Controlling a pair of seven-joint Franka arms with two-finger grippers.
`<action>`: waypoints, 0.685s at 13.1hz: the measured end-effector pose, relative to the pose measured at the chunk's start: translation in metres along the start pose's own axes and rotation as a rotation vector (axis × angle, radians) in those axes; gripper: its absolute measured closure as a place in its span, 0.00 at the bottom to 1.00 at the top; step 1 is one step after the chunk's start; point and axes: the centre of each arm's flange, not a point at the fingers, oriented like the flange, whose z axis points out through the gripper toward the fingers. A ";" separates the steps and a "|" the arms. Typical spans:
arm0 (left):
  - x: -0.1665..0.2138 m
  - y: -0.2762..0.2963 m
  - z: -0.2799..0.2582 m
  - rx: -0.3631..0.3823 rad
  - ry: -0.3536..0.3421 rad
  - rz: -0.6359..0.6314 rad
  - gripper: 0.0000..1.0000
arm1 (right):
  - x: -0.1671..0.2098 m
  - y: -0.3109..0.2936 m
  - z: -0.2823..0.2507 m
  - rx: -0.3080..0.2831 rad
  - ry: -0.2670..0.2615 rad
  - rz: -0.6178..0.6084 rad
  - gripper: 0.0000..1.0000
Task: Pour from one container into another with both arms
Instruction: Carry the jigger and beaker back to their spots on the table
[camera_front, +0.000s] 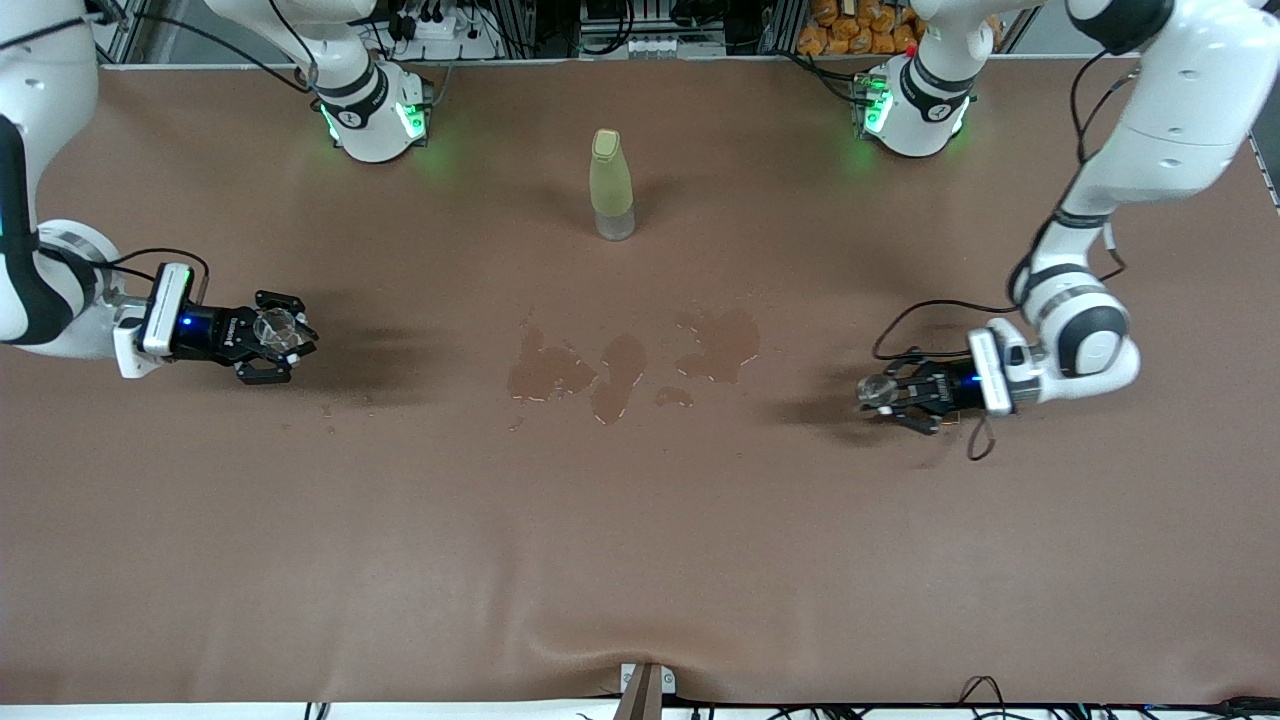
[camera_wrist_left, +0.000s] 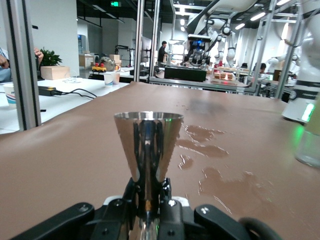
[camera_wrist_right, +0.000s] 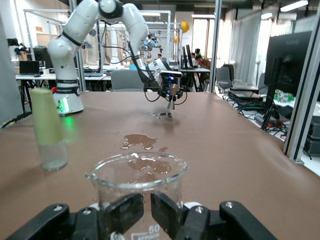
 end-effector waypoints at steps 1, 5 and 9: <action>-0.003 0.000 -0.021 -0.005 -0.008 -0.001 0.79 | -0.017 -0.005 0.000 0.003 0.009 -0.017 0.84; -0.022 -0.001 -0.083 0.009 -0.027 -0.013 0.79 | -0.072 -0.020 0.013 0.031 0.029 0.020 0.84; -0.046 0.003 -0.092 0.013 0.013 -0.042 0.79 | -0.091 -0.020 0.015 0.041 0.025 0.034 0.84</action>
